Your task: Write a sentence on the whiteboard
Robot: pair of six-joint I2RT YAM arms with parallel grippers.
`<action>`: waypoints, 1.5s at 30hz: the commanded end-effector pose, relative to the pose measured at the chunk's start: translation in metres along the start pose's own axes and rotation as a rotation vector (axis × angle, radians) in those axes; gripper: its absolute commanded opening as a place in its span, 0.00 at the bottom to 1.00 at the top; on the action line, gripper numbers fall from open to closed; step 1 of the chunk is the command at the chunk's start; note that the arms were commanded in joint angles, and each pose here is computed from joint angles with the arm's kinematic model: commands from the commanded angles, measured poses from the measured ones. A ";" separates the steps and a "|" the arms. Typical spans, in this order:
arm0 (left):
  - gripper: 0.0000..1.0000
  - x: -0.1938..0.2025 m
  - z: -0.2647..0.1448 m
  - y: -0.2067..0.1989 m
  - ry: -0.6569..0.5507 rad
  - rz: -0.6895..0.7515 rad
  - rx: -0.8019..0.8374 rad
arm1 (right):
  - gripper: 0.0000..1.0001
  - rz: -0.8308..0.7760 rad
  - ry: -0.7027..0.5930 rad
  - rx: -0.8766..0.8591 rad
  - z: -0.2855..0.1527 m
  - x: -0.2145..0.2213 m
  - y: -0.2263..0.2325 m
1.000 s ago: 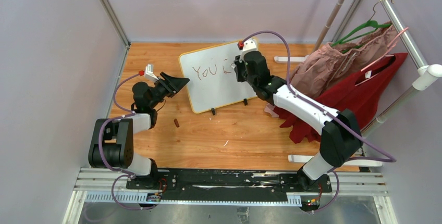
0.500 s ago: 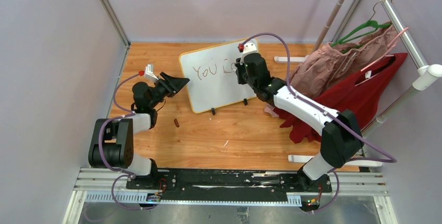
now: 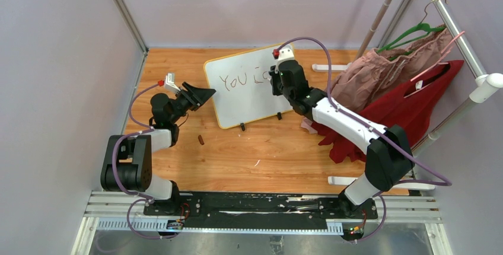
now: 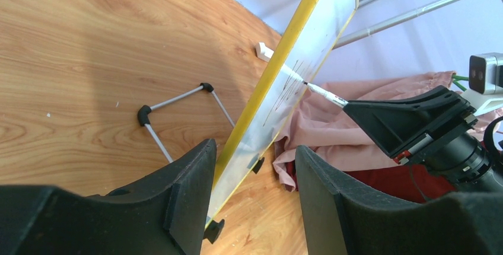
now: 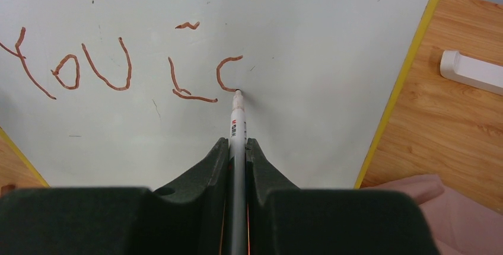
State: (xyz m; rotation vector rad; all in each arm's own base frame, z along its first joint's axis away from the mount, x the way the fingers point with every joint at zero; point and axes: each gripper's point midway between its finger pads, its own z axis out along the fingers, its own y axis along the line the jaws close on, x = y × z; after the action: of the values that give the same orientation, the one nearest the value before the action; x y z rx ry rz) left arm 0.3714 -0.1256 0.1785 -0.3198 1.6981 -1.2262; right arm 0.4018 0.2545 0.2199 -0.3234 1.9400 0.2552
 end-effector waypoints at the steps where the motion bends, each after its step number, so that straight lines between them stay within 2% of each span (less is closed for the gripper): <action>1: 0.57 -0.005 0.001 -0.015 -0.009 0.037 0.053 | 0.00 0.012 -0.036 0.061 -0.004 -0.020 -0.018; 19: 0.56 -0.005 0.001 -0.015 -0.010 0.038 0.054 | 0.00 0.015 -0.070 0.040 0.002 -0.041 -0.010; 45: 0.56 -0.006 0.001 -0.016 -0.011 0.034 0.060 | 0.00 0.002 0.038 0.066 -0.001 0.004 -0.019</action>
State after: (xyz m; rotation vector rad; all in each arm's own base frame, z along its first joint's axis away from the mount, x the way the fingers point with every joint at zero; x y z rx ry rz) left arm 0.3713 -0.1259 0.1800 -0.3141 1.6927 -1.2284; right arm 0.4079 0.2506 0.2259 -0.3086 1.9509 0.2280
